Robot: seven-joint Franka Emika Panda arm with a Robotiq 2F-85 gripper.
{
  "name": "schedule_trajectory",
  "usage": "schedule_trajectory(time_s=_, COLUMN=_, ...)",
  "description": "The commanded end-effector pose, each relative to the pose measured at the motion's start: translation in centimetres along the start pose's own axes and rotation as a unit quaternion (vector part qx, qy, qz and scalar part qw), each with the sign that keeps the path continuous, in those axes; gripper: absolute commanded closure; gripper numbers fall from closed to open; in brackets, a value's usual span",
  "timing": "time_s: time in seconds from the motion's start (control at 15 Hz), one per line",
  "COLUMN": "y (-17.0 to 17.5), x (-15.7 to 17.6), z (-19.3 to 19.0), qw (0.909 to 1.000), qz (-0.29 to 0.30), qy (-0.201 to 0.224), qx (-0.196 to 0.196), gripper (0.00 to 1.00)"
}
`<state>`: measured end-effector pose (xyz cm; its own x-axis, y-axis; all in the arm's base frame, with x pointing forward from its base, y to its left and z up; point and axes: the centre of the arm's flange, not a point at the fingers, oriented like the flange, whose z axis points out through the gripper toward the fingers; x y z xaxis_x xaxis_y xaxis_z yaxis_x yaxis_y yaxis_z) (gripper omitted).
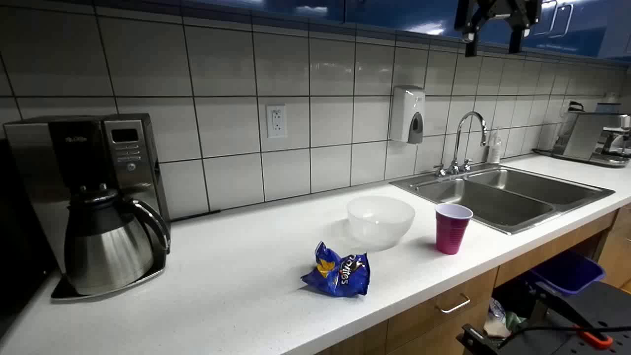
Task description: Put the blue packet in the bowl
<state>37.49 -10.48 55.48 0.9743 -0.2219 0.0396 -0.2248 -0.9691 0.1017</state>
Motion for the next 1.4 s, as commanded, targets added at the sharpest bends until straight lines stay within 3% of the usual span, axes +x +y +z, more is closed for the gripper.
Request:
schedule_trajectory(time_s=0.0, y=0.0, x=0.0, z=0.0, qw=1.0000, qz=0.000, qy=0.000, qx=0.000, gripper=0.00)
schedule_trajectory(time_s=0.33, y=0.0, x=0.0, z=0.0, qw=1.0000, qz=0.000, qy=0.000, qx=0.000, gripper=0.00)
schedule_trajectory(time_s=0.53, y=-2.3, x=0.4, z=1.5, qw=0.9998, qz=-0.003, qy=0.008, qx=-0.019, gripper=0.00)
schedule_trajectory(time_s=1.0, y=-9.1, x=0.3, z=8.5, qw=0.9980, qz=0.004, qy=-0.014, qx=-0.062, gripper=0.00)
schedule_trajectory(time_s=1.33, y=-13.3, x=0.0, z=14.7, qw=0.9937, qz=0.051, qy=-0.026, qx=-0.096, gripper=0.00)
